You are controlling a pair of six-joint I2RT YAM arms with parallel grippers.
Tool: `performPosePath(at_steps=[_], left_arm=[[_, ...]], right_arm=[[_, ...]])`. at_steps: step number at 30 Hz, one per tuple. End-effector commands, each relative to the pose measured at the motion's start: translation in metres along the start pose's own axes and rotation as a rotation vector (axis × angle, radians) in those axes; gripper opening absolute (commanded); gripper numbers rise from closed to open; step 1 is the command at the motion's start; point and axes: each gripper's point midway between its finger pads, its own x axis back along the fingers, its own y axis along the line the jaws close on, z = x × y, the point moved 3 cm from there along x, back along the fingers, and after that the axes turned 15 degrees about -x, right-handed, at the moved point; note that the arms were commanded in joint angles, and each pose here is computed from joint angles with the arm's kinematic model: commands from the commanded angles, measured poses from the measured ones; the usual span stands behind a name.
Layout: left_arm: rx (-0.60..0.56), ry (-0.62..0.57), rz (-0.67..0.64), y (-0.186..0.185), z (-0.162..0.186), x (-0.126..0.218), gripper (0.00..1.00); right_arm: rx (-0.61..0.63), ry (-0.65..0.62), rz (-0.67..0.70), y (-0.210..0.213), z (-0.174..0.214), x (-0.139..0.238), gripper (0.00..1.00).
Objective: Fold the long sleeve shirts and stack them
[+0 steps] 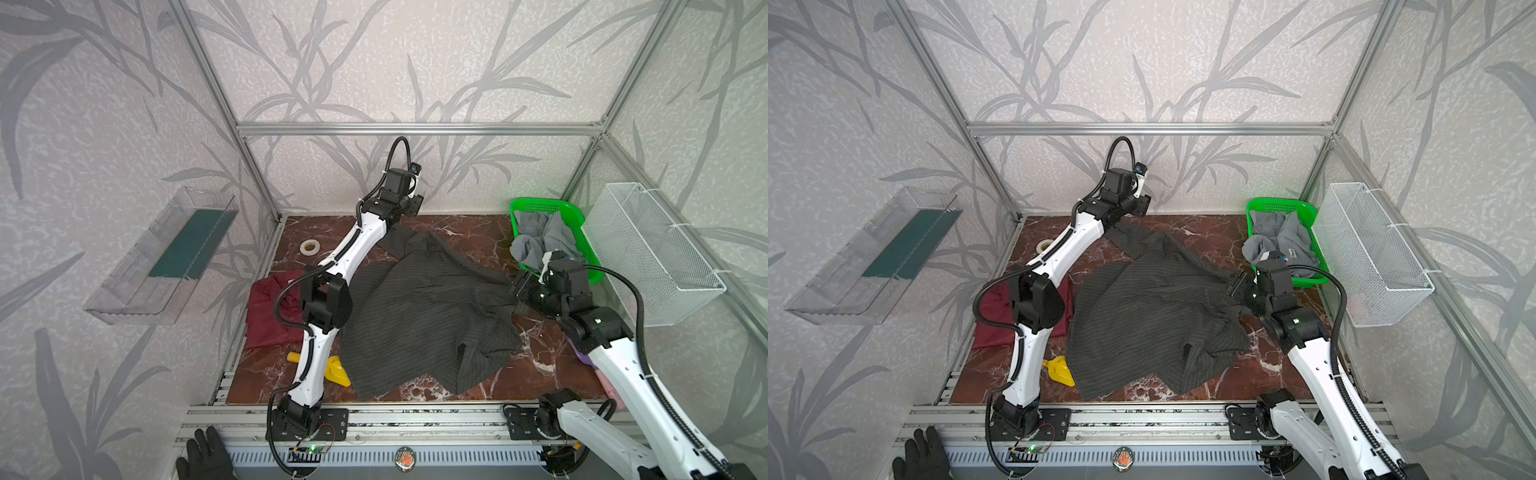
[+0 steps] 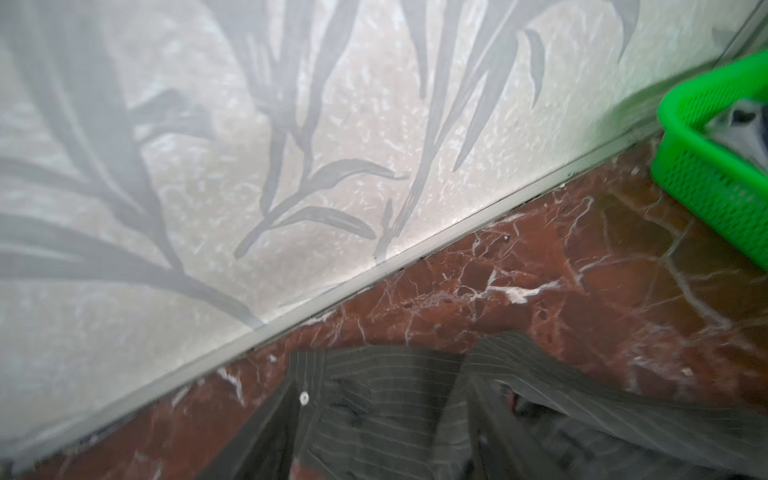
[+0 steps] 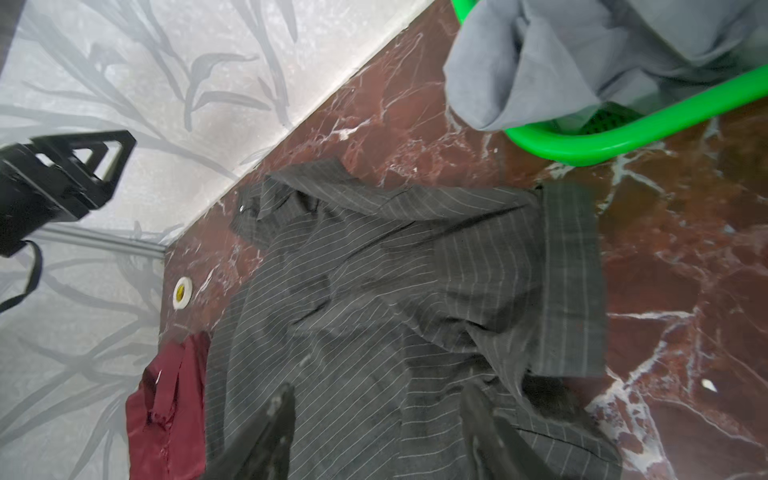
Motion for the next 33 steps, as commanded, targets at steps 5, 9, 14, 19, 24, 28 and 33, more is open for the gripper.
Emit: performPosePath(at_steps=[5, 9, 14, 19, 24, 28, 33], left_arm=[[0.701, 0.381, -0.131, 0.048, 0.138, 0.069, 0.66], [0.872, 0.458, -0.176, 0.047, 0.212, 0.094, 0.8], [1.028, 0.581, -0.282, 0.053, 0.293, 0.121, 0.8], [1.086, 0.757, -0.332, 0.044, 0.335, 0.134, 0.8], [1.116, 0.888, -0.437, 0.048, 0.373, 0.151, 0.8], [1.13, 0.955, -0.499, 0.051, 0.401, 0.159, 0.79], [1.123, 1.024, -0.55, 0.06, 0.423, 0.155, 0.78]], right_arm=[[0.084, 0.169, -0.067, 0.018, 0.027, -0.019, 0.64], [0.133, 0.221, -0.081, 0.025, 0.04, -0.031, 0.64], [0.162, 0.281, -0.037, 0.015, 0.059, -0.054, 0.64], [0.152, 0.306, -0.006, 0.003, 0.07, -0.074, 0.63], [0.157, 0.305, 0.036, -0.007, 0.073, -0.088, 0.63], [0.149, 0.294, 0.063, -0.015, 0.073, -0.096, 0.62], [0.142, 0.274, 0.083, -0.019, 0.071, -0.101, 0.61]])
